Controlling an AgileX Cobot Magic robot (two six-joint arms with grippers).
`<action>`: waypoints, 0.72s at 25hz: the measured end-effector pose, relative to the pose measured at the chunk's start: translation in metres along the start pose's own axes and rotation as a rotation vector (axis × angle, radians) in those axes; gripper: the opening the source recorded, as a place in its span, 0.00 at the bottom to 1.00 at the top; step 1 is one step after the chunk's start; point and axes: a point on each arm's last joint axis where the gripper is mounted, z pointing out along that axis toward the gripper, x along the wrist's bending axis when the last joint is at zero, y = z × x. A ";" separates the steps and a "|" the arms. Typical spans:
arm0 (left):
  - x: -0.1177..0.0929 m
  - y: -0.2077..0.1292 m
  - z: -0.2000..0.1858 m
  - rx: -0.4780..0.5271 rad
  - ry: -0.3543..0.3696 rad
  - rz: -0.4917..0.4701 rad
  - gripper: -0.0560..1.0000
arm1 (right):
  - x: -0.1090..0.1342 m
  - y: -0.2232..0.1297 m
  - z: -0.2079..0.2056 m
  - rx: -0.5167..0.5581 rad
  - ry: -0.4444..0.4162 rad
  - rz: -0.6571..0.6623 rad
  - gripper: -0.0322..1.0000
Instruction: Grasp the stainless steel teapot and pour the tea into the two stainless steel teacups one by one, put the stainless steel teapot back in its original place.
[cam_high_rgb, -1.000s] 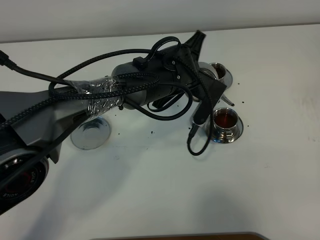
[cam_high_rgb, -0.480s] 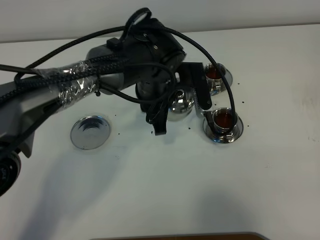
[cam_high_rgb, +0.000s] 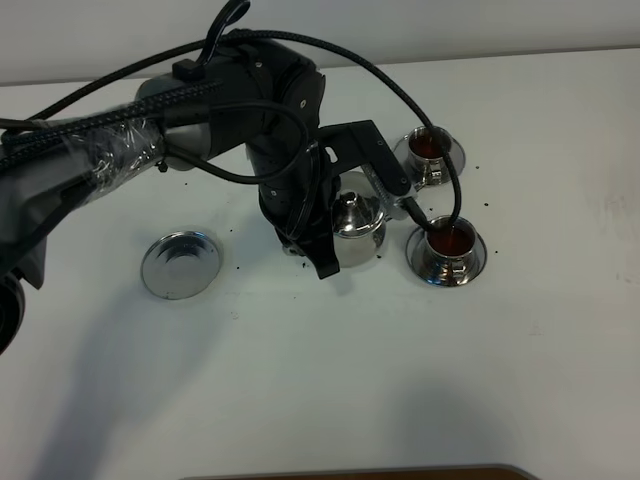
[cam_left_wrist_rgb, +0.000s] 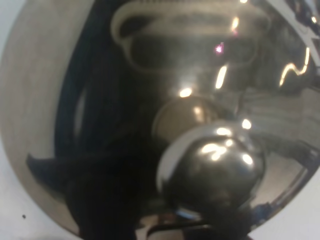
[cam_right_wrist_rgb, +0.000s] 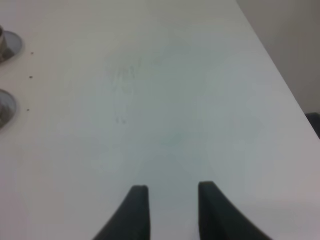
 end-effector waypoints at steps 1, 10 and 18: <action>0.000 -0.002 0.005 -0.006 -0.006 -0.009 0.29 | 0.000 0.000 0.000 0.000 0.000 0.000 0.27; 0.004 -0.010 -0.001 -0.070 -0.013 -0.091 0.29 | 0.000 0.000 0.000 0.000 0.000 0.000 0.27; 0.021 -0.039 -0.043 -0.064 0.004 -0.388 0.29 | 0.000 0.000 0.000 0.000 0.000 0.000 0.27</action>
